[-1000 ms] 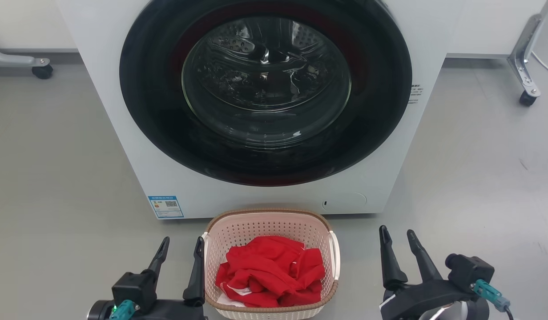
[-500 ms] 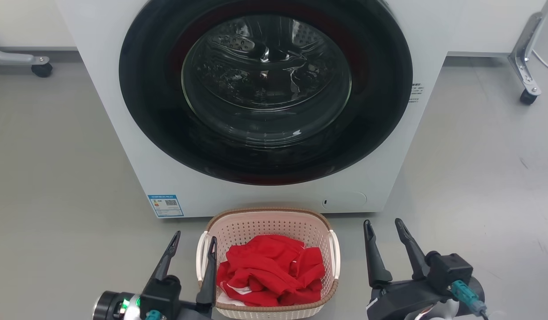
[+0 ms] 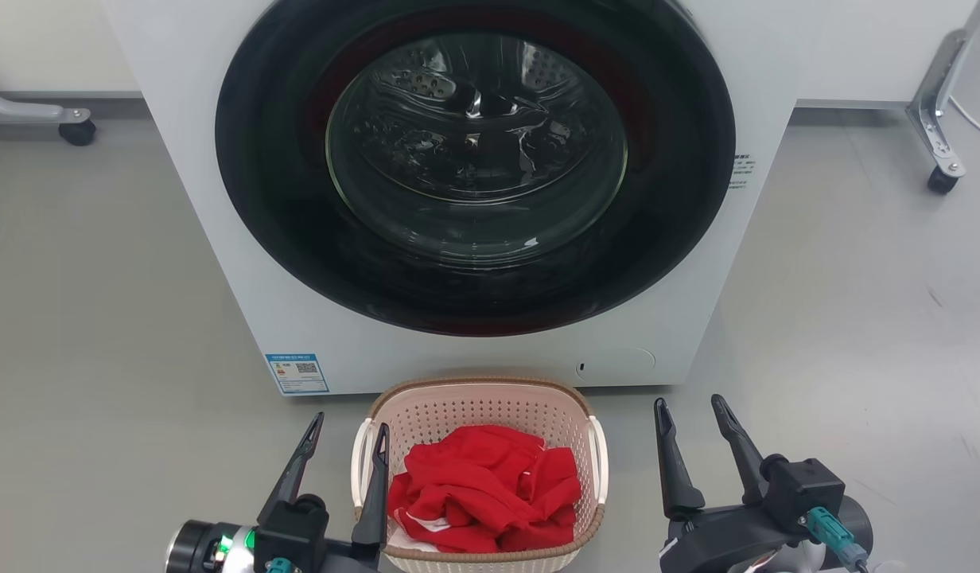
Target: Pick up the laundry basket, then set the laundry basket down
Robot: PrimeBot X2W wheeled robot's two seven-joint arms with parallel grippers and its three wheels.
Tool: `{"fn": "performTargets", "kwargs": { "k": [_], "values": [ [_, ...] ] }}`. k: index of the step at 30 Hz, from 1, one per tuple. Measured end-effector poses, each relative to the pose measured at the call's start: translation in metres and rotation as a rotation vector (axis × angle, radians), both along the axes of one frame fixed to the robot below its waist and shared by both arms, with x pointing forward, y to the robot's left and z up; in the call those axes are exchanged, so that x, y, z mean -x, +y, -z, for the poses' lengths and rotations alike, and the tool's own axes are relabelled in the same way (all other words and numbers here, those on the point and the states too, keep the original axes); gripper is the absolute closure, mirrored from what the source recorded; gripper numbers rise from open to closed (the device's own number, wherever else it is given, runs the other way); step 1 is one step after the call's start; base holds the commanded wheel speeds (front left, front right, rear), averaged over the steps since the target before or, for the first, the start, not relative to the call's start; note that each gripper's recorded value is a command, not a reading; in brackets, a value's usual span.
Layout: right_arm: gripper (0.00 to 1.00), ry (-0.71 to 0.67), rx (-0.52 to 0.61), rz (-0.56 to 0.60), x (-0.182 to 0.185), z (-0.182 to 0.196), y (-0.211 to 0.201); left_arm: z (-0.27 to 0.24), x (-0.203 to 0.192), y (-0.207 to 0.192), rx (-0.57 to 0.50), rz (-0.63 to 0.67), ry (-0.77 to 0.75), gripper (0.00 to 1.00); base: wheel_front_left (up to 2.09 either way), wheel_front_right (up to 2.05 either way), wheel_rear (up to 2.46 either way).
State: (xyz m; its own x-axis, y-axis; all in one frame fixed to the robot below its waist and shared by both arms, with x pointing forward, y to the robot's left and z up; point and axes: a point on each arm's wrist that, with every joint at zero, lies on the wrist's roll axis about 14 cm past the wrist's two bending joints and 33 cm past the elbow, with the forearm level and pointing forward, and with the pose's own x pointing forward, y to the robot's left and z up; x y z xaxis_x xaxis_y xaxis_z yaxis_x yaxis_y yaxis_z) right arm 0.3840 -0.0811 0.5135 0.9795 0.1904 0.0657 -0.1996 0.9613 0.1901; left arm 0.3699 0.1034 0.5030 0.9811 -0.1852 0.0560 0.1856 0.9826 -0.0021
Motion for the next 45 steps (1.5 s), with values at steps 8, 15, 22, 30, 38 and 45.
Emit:
{"fn": "performTargets", "kwargs": {
  "k": [8, 15, 22, 30, 38, 45],
  "values": [
    [0.0, 0.001, -0.001, 0.004, 0.001, 0.0, -0.001, -0.001, 0.001, 0.0, 0.004, -0.004, -0.004, 0.0, 0.0, 0.0, 0.0],
    [0.0, 0.001, -0.001, 0.006, 0.001, 0.0, -0.002, -0.001, 0.002, 0.0, 0.01, -0.005, -0.002, 0.0, 0.0, 0.0, 0.0],
    [0.0, 0.023, -0.003, 0.011, 0.004, 0.008, -0.004, 0.002, 0.003, 0.0, 0.014, -0.007, 0.006, 0.0, 0.0, 0.0, 0.0],
    [0.0, 0.038, -0.01, 0.012, -0.002, 0.013, -0.004, 0.008, -0.002, 0.002, 0.021, -0.015, 0.025, 0.0, 0.0, 0.0, 0.0],
    [0.0, 0.044, -0.016, 0.02, -0.02, 0.017, -0.006, 0.018, -0.018, 0.006, 0.03, -0.033, 0.053, 0.0, 0.0, 0.0, 0.0],
    [0.0, 0.042, -0.019, 0.028, -0.046, 0.02, -0.01, 0.025, -0.043, 0.008, 0.041, -0.045, 0.065, 0.0, 0.0, 0.0, 0.0]
  ]
}}
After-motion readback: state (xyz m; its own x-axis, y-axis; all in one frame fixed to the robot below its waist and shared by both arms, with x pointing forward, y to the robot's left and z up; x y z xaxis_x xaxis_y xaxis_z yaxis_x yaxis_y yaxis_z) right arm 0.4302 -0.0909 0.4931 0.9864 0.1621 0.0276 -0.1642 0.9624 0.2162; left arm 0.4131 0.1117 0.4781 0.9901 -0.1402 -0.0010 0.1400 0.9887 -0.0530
